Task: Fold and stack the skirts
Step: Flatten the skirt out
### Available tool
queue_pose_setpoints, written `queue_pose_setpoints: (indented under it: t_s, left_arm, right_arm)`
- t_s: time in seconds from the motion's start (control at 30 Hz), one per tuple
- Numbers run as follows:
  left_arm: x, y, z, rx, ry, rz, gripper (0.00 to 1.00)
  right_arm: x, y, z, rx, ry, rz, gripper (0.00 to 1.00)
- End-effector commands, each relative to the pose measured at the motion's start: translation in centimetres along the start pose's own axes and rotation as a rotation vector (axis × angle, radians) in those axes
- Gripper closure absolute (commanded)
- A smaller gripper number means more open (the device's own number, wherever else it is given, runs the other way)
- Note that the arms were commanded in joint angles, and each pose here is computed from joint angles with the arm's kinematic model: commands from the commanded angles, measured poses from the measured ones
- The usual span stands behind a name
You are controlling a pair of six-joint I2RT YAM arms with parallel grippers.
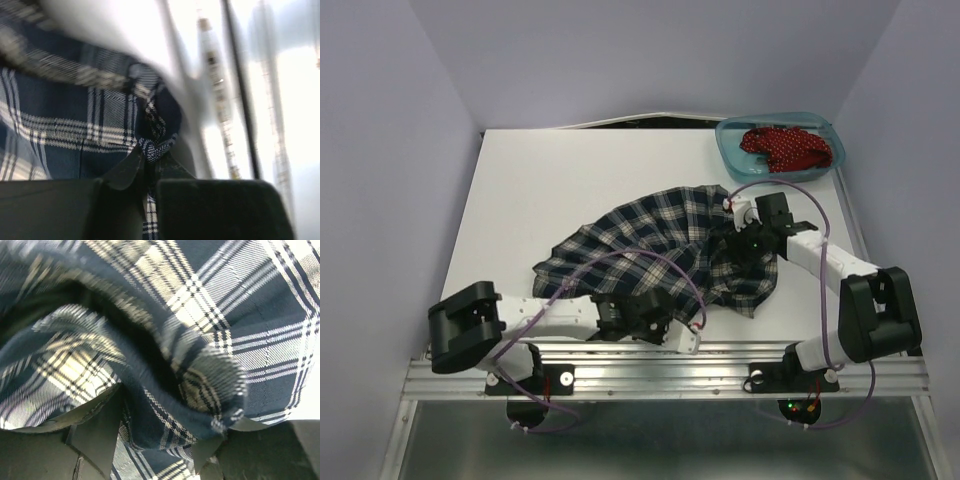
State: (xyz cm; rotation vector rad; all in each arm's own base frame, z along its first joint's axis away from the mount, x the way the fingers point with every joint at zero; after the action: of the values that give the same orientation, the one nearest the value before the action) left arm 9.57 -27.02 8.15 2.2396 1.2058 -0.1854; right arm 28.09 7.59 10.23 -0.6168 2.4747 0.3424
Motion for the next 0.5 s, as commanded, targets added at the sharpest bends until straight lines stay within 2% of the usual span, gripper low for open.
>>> queue_pose_setpoints:
  t_s: [0.0,0.1,0.23,0.33,0.47]
  left_arm:
    - [0.9,4.7,-5.3,-0.144,-0.103,-0.139,1.0]
    - [2.1,7.1,-9.4,-0.215,-0.207,-0.234,1.0]
    - [3.4,7.8,-12.0,-0.227,-0.253,-0.299,1.0]
    - [5.3,8.5,-13.2,-0.252,-0.252,-0.384,1.0]
    - [8.4,10.1,-14.4,-0.299,-0.259,-0.538,1.0]
  right_arm:
    - [-2.3,-0.3,-1.9,0.03,-0.083,-0.046,0.43]
    - [-3.1,0.3,-2.6,-0.015,-0.115,-0.064,0.45]
    - [-4.2,1.5,-3.6,-0.105,-0.155,-0.071,0.44]
    - [-5.1,1.8,-4.4,-0.137,-0.187,-0.072,0.42]
    - [-5.8,1.7,-4.9,-0.143,-0.221,-0.101,0.44]
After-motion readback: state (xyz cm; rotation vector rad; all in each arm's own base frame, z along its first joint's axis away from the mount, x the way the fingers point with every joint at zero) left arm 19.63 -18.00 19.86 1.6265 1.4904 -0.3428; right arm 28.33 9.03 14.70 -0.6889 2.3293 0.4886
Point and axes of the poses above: each gripper's point midway between its finger pads, its own z axis out along the fingers, its own y axis along the line the jaws close on, x = y × z, the point moved 6 cm from there along -z, back along the fingers, and after that the axes turned 10 degrees about z, right-handed, at the moved point
